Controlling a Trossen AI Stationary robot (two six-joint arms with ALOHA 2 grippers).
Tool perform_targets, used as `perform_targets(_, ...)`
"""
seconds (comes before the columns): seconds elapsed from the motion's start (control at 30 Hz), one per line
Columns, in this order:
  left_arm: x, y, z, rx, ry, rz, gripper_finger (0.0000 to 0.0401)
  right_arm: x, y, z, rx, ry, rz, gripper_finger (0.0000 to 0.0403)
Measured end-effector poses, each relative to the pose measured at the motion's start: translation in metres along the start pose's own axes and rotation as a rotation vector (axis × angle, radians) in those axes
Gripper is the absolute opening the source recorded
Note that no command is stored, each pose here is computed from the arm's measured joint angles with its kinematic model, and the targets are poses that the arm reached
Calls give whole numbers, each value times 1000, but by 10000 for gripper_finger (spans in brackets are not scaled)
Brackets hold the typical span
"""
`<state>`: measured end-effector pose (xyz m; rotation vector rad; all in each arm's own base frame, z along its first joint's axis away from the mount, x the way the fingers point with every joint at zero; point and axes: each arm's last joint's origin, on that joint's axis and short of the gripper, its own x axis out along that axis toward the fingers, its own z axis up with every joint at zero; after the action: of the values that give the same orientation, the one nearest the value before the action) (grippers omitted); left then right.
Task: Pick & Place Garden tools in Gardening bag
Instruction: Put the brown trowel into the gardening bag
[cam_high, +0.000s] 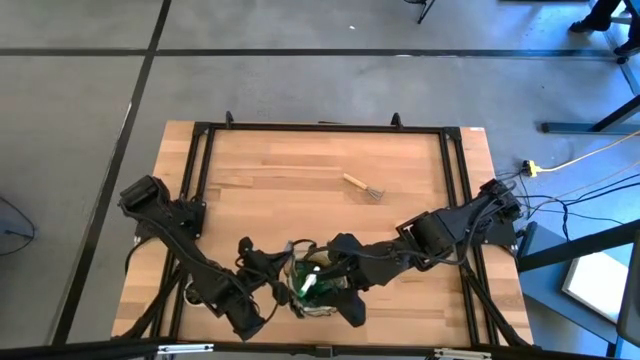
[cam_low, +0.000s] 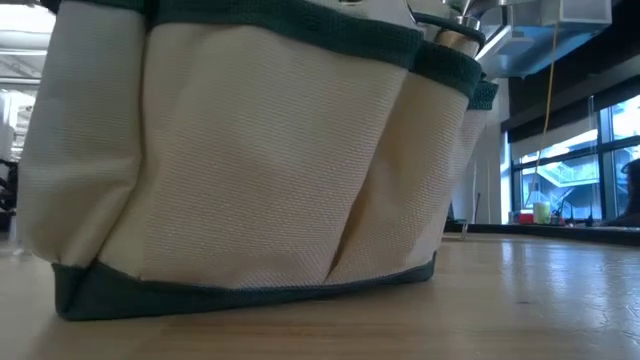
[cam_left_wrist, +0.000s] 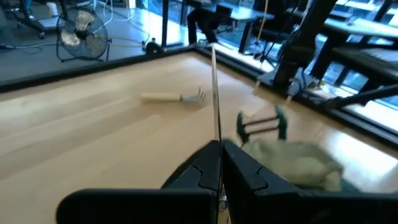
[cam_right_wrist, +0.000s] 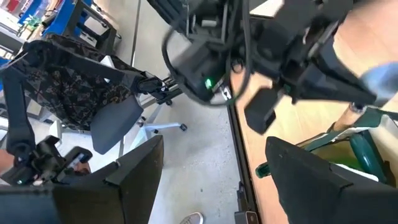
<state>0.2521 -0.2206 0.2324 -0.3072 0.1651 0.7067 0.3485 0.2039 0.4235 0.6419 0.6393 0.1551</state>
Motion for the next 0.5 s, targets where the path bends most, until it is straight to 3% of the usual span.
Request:
perform_targets(0.23,7,-3,-31,-55,26,22,2,0,-1,1,1,0,-1,283)
perform_targets(0.5,7,-3,-38,-72,59,28,1,0,-2,2,3,-2,-2,283)
